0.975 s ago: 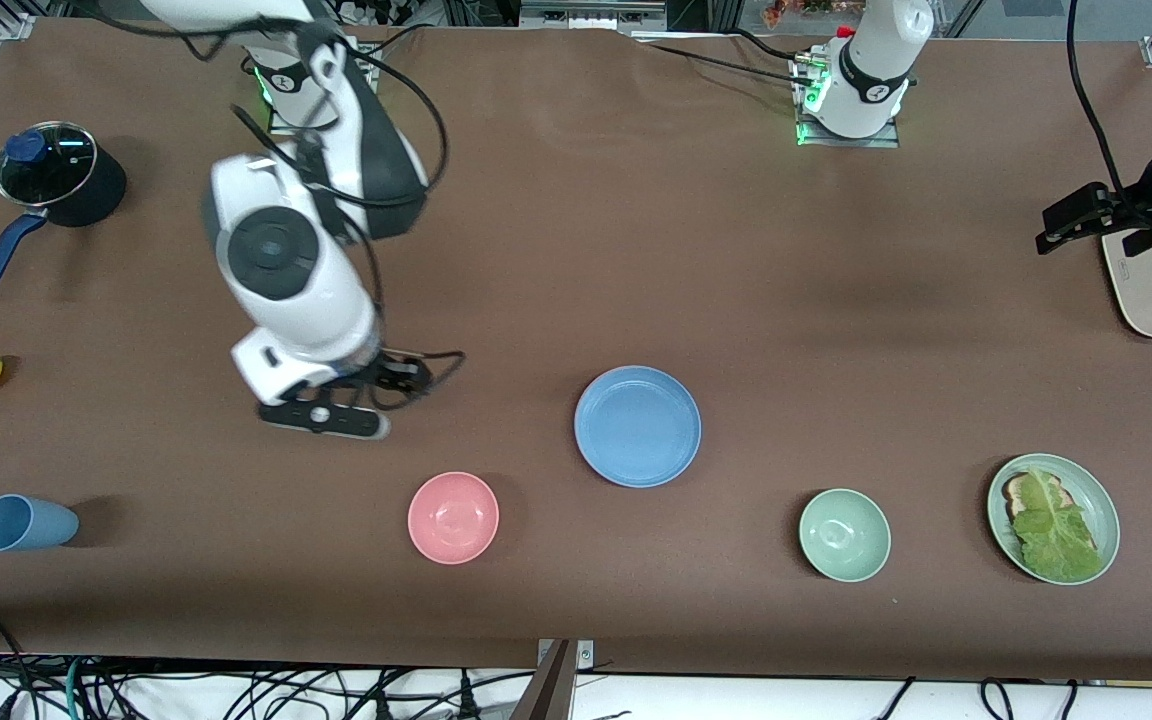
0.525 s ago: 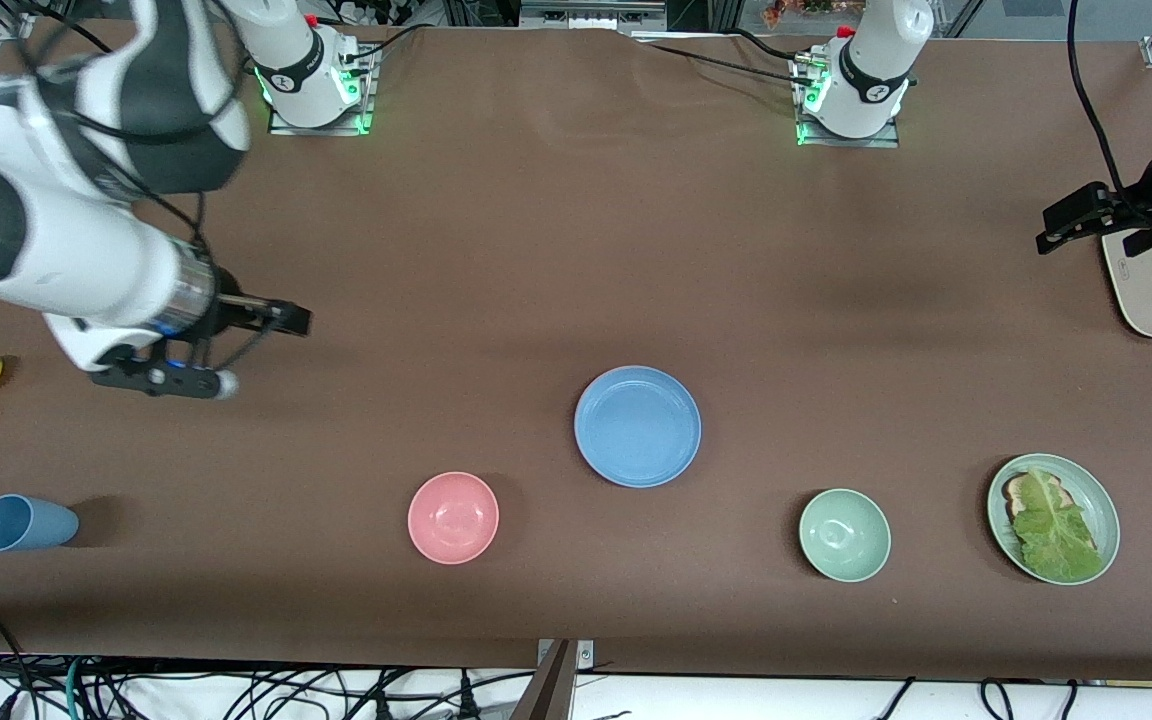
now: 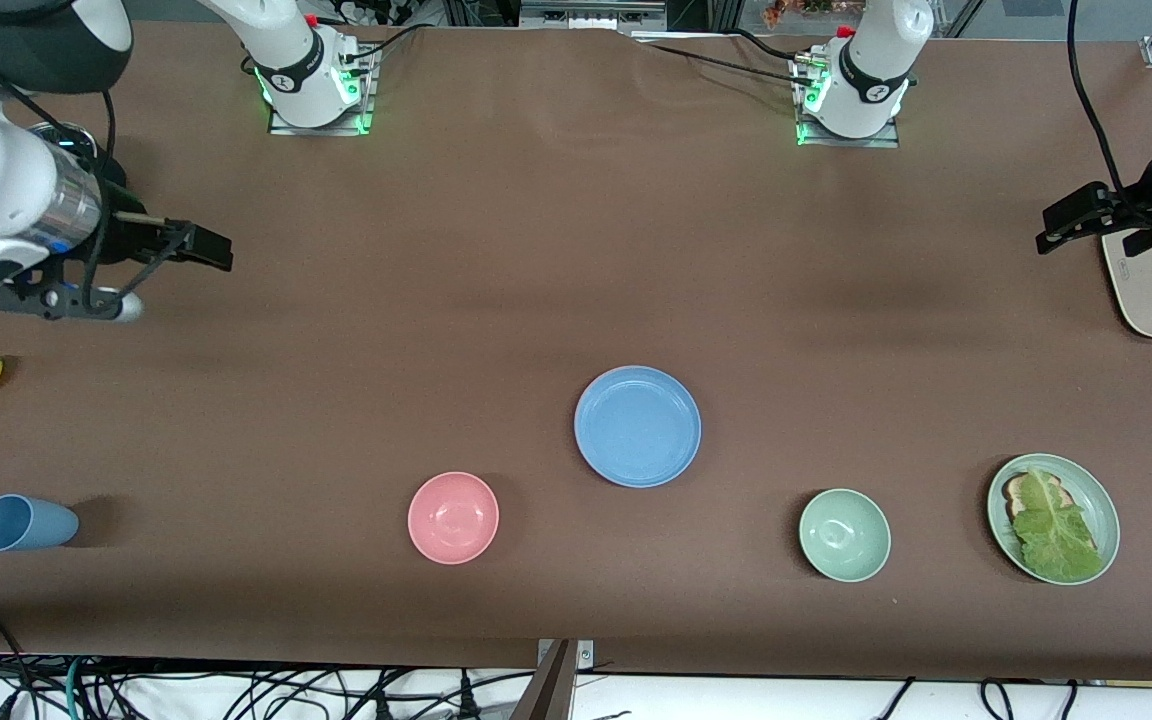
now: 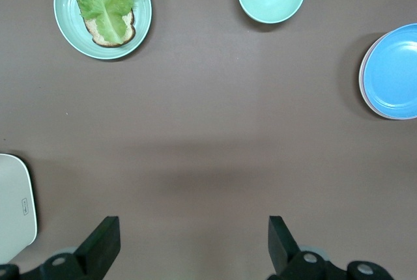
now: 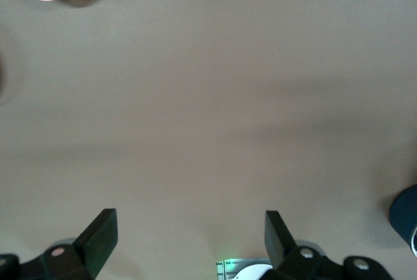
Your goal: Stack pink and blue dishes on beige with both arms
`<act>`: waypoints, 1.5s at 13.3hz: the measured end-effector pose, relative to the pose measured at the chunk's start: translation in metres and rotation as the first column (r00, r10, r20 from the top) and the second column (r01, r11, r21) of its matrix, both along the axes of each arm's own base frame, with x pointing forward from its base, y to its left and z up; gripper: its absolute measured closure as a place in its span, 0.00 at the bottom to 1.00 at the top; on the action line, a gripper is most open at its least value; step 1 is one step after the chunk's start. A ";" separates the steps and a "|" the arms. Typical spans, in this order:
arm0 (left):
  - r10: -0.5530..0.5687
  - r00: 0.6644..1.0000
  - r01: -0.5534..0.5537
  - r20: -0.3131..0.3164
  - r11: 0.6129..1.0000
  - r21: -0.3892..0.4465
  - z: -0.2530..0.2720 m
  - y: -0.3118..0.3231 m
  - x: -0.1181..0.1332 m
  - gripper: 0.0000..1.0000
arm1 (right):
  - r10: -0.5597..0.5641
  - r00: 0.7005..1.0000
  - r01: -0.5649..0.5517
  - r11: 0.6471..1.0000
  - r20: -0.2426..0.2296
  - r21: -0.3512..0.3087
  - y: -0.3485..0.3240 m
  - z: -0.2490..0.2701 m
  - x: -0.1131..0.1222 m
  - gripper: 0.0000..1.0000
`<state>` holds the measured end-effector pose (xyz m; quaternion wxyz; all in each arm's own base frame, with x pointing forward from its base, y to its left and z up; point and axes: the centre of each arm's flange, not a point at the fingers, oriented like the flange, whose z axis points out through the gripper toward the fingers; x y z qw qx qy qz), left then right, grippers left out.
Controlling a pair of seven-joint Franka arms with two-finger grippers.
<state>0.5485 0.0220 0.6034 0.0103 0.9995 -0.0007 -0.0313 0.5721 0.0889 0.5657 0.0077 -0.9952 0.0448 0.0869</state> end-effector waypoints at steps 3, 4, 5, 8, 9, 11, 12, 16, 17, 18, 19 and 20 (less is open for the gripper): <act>0.000 1.000 0.000 0.000 1.000 0.000 0.000 0.000 0.000 0.00 | 0.020 0.998 -0.020 1.000 0.058 -0.002 -0.027 0.007 -0.016 0.00; 0.000 1.000 0.000 0.000 1.000 0.000 0.000 0.000 0.000 0.00 | 0.029 0.997 -0.027 0.999 0.074 -0.021 -0.032 0.009 -0.017 0.00; 0.000 1.000 0.000 -0.001 1.000 0.000 0.000 0.000 0.000 0.00 | 0.041 0.995 -0.037 0.999 0.089 -0.036 -0.035 0.012 -0.017 0.00; 0.000 1.000 0.000 -0.001 1.000 0.000 0.000 0.000 0.000 0.00 | 0.036 0.988 -0.031 0.999 0.147 -0.038 -0.041 0.018 -0.011 0.00; 0.000 1.000 0.000 -0.001 1.000 0.000 0.000 0.000 0.000 0.00 | 0.030 0.986 -0.024 0.999 0.161 -0.037 -0.044 0.020 -0.010 0.00; 0.000 1.000 0.000 -0.001 1.000 0.000 0.000 0.000 0.000 0.00 | 0.019 0.986 -0.013 0.999 0.166 -0.037 -0.048 0.020 -0.009 0.00; 0.000 1.000 0.000 -0.001 1.000 0.000 0.000 0.000 0.000 0.00 | 0.012 0.986 -0.006 0.999 0.167 -0.037 -0.051 0.020 -0.009 0.00; -0.001 1.000 0.001 -0.003 1.000 0.000 0.000 0.000 0.000 0.00 | 0.001 0.986 0.005 0.999 0.169 -0.036 -0.057 0.021 -0.009 0.00; -0.001 1.000 0.001 -0.003 1.000 0.000 0.000 0.000 0.000 0.00 | 0.004 0.985 0.002 0.999 0.173 -0.035 -0.055 0.023 -0.008 0.00; -0.001 1.000 0.001 -0.003 1.000 0.000 0.000 0.000 0.000 0.00 | 0.009 0.985 -0.003 0.999 0.173 -0.033 -0.052 0.024 -0.009 0.00; -0.002 1.000 0.002 -0.003 1.000 0.000 0.000 0.000 0.000 0.00 | 0.014 0.986 -0.008 0.999 0.167 -0.034 -0.050 0.024 -0.010 0.00; -0.002 1.000 0.002 -0.003 1.000 0.000 0.000 -0.001 0.000 0.00 | 0.016 0.987 -0.010 0.999 0.161 -0.034 -0.049 0.023 -0.010 0.00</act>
